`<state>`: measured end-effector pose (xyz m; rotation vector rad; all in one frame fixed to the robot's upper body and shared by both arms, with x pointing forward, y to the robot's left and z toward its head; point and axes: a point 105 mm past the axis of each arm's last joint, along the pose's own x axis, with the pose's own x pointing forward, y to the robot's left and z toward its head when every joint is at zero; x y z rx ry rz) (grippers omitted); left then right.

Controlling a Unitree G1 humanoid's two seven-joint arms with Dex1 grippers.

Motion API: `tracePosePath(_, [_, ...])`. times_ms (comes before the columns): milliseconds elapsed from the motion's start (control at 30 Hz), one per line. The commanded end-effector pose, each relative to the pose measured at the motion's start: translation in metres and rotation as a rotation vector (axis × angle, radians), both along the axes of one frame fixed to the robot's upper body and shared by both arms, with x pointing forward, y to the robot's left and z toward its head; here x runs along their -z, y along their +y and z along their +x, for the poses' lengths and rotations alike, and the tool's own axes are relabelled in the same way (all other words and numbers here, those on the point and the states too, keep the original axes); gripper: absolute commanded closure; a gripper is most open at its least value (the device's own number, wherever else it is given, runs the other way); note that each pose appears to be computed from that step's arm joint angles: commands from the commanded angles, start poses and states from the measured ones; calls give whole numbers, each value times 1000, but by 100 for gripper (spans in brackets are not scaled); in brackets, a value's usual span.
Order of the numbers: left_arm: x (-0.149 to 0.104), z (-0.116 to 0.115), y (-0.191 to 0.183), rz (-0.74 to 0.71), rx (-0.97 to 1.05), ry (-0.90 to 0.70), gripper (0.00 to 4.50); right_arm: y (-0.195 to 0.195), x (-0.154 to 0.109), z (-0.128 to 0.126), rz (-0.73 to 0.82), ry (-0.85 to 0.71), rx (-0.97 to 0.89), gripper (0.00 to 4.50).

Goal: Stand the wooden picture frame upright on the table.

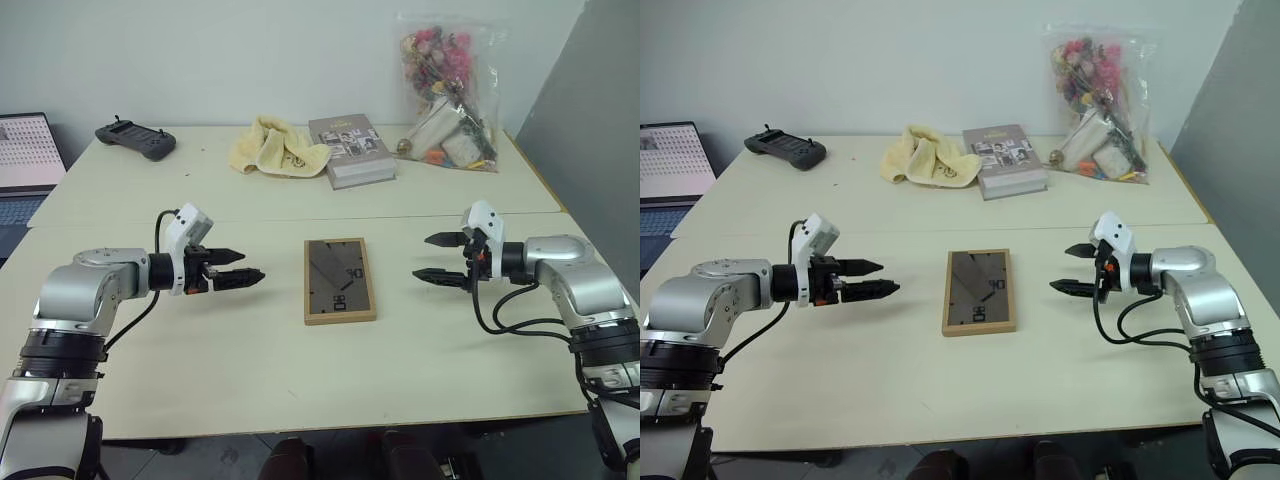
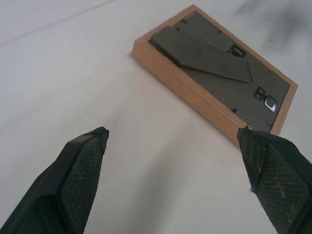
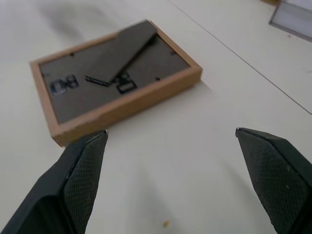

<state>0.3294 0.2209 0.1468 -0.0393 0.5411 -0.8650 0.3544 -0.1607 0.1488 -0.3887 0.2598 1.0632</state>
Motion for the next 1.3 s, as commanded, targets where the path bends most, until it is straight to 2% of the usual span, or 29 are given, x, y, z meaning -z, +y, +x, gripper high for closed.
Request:
tracePosePath(33, [-12, -6, -9, -196, -12, 120, 0, 6, -5, 7, -19, -74, -20, 3])
tracePosePath(133, [-5, -12, -14, -317, -34, 311, 0, 16, 1, 7, -26, -80, -44, 3])
tracePosePath(267, [5, -17, -19, -396, -42, 447, 0, 28, 12, 4, -32, -69, -84, 3])
tracePosePath(533, [33, -18, -25, -359, -72, 539, 0, 43, 36, 4, -57, -47, -89, 3])
tracePosePath(633, [37, -18, -29, -364, -64, 548, 0, 47, 43, 4, -45, -22, -84, 54])
tracePosePath(967, [53, -20, -47, -398, -35, 608, 0, 81, 55, 4, -28, -8, -129, 282])
tracePosePath(1200, [66, -14, -52, -398, -42, 623, 0, 103, 59, -1, -32, -26, -191, 442])
tracePosePath(1300, [73, -15, -55, -394, -30, 637, 0, 110, 61, -5, -42, -39, -226, 447])
